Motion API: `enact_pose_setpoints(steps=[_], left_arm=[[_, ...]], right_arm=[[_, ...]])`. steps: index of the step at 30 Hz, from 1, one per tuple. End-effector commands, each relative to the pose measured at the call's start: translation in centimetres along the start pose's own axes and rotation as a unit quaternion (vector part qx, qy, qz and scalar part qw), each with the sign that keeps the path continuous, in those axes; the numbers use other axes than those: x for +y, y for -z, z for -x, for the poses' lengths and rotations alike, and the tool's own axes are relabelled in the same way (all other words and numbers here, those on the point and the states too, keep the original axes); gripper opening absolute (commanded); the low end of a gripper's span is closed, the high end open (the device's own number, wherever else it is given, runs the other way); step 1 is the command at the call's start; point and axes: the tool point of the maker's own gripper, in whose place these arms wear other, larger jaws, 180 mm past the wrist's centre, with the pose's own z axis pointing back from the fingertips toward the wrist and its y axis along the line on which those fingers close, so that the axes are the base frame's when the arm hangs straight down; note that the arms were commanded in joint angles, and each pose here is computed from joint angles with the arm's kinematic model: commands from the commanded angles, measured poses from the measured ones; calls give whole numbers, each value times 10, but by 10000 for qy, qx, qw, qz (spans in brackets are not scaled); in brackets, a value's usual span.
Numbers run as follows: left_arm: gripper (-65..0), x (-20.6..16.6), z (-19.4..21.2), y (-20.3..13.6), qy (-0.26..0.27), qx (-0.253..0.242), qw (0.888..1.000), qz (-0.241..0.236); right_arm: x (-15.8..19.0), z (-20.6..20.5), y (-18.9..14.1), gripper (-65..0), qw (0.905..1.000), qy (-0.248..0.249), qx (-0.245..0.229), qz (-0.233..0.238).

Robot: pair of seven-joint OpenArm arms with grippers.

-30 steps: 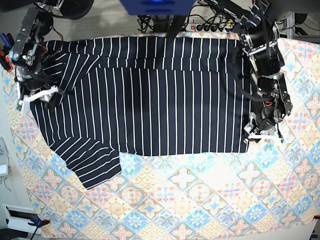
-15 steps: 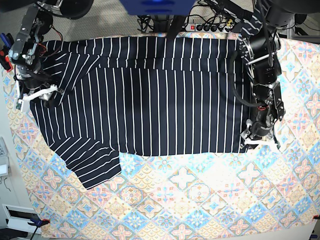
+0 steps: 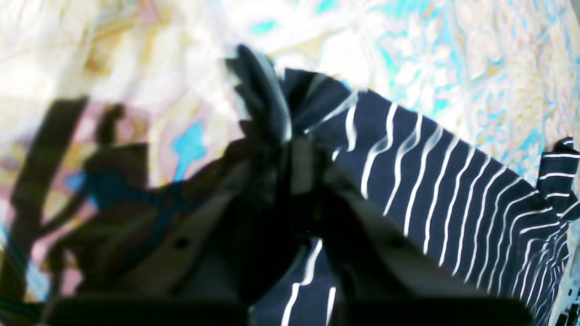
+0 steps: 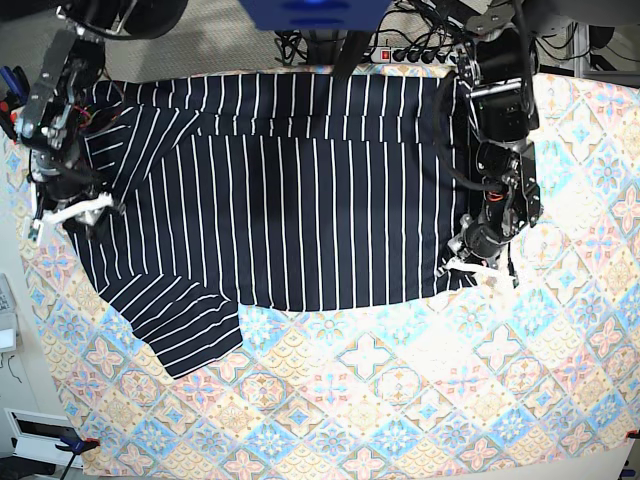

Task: Fold the T-shirt properly
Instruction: 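Lower both grippers onto the shirt's side edges and grasp the fabric, then drag the grasped fabric with both grippers toward the robot, folding the shirt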

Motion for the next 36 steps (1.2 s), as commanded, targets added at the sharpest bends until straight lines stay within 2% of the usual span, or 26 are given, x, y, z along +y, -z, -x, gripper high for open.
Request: enact_pose_setpoints(steps=[1,6,14,19,26,36], left_arm=[[-650,-2,0,0,71,170,9998,-59],[-650,9,-4,-8,176,68,9997,-136],[-650,15,-4,-26,377,-126,9991,-144],[-650,21,4,-30,406,-96,9990,-185],[-650,23,9,-32,181,-66,9998,-92],[-650,28,9,-37,-123,-80,9999,34]], right_arm=[[-11,0,3,-355,9999,-6,52,129],[-33,-13,37,-352,9984,-385,292,305],[-18,-42,95,-206,9855,-1587,516,313],[-16,-41,123,-192,9767,-2023,640,310],[-36,-31,148,-191,9682,-2336,718,530],[-44,-11,162,-191,9628,-2554,735,491]])
